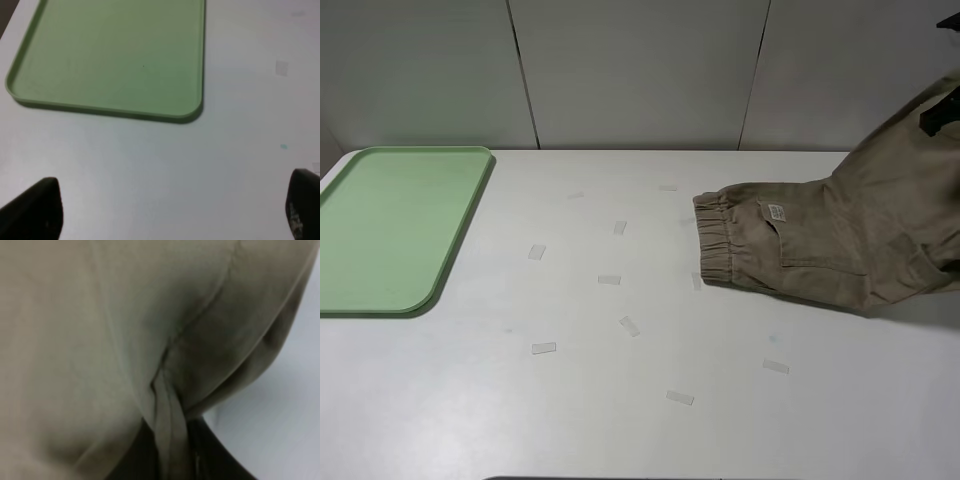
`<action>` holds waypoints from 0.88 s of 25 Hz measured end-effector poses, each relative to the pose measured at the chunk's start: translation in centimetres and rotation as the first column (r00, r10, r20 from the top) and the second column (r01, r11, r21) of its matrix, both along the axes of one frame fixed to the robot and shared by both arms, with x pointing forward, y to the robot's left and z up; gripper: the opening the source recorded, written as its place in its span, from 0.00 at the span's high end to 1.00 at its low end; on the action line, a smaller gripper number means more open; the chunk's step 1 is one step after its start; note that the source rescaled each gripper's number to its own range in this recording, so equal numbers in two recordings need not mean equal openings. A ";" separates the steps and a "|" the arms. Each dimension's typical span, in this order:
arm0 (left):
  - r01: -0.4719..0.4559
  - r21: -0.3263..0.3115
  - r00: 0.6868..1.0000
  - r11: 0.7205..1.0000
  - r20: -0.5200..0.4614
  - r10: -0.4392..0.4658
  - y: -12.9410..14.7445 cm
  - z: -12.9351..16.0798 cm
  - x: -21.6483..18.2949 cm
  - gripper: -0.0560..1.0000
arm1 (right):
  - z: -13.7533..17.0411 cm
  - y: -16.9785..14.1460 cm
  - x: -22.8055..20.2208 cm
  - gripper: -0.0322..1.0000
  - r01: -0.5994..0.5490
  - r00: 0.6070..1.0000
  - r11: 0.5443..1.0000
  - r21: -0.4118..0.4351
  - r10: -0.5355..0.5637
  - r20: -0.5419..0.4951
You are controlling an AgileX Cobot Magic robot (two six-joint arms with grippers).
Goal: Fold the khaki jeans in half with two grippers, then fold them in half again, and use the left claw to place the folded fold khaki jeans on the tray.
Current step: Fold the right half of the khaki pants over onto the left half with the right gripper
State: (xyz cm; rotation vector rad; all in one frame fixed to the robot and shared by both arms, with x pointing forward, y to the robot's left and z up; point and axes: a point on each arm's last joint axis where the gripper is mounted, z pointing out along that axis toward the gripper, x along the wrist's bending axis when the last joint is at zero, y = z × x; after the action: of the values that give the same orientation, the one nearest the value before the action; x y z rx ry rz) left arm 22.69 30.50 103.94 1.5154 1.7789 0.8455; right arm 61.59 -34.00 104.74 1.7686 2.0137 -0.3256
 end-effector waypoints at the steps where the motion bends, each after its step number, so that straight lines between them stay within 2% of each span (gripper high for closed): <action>1: 0.000 0.000 1.000 1.000 0.000 0.000 0.0 0.0 0.0 0.12 | -0.3 0.4 0.1 0.86 -0.011 1.000 1.000 0.000 0.011 -0.008; 6: 0.000 0.000 1.000 1.000 0.000 0.000 0.0 0.0 0.0 0.12 | -2.0 5.2 0.8 0.86 -0.118 0.992 0.993 -0.001 0.118 -0.050; 15: 0.001 0.001 1.000 1.000 0.000 -0.001 0.0 0.0 0.0 0.12 | -6.6 13.7 0.8 0.86 -0.190 0.977 0.982 0.015 0.190 -0.096; 22: 0.001 0.001 1.000 1.000 0.000 -0.001 0.0 0.0 0.0 0.12 | -8.5 17.7 0.1 0.86 -0.203 0.974 0.978 0.041 0.206 -0.096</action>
State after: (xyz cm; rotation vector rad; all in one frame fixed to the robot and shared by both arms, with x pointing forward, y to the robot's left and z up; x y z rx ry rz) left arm 22.69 30.50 103.94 1.5162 1.7784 0.8459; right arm 61.66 -16.31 96.26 1.5723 2.2604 -0.3244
